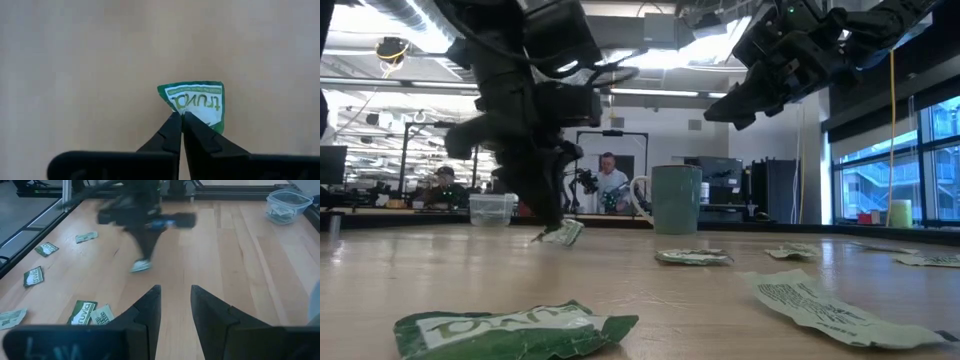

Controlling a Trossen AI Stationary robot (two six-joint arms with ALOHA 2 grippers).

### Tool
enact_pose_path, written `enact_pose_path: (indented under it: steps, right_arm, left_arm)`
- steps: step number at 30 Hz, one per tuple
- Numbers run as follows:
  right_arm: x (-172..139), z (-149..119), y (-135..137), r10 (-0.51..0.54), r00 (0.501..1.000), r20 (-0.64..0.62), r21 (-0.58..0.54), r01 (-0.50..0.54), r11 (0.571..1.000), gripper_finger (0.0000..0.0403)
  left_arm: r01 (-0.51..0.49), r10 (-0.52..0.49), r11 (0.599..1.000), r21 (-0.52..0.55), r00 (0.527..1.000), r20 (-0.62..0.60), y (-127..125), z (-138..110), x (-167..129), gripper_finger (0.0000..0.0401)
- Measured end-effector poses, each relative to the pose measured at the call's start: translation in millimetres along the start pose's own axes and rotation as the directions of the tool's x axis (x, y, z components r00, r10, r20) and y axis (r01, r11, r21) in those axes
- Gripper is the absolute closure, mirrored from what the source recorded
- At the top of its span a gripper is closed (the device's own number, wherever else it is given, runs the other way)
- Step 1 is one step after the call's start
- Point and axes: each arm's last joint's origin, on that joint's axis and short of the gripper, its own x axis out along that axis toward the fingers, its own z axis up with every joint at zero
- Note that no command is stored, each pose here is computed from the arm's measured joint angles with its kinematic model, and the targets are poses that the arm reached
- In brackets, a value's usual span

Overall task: Pick and place Stevia / Truvia into bins
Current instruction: Put the truvia packet into the transparent bin

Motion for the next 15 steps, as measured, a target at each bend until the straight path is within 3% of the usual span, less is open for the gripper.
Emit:
enact_pose_path:
  steps: [5,8,11,15]
  right_arm:
    - [0,0,0,0.001,1.0,0.001,-0.001,-0.001,1.0,0.0293]
    - [0,0,0,0.0,1.0,0.0,-0.001,0.0,1.0,0.0293]
    - [0,0,0,0.0,1.0,-0.001,-0.002,0.0,1.0,0.0293]
    - [0,0,0,0.0,1.0,0.0,-0.004,0.0,1.0,0.0293]
  left_arm:
    - [-0.121,0.11,0.979,-0.165,0.991,-0.077,33,-13,-32,0.0392]
    - [-0.221,0.198,0.939,-0.262,0.974,-0.113,57,-23,-54,0.0392]
    - [-0.359,0.313,0.858,-0.368,0.933,-0.18,81,-39,-77,0.0395]
    - [-0.501,0.436,0.678,-0.537,0.863,-0.254,115,-60,-103,0.0393]
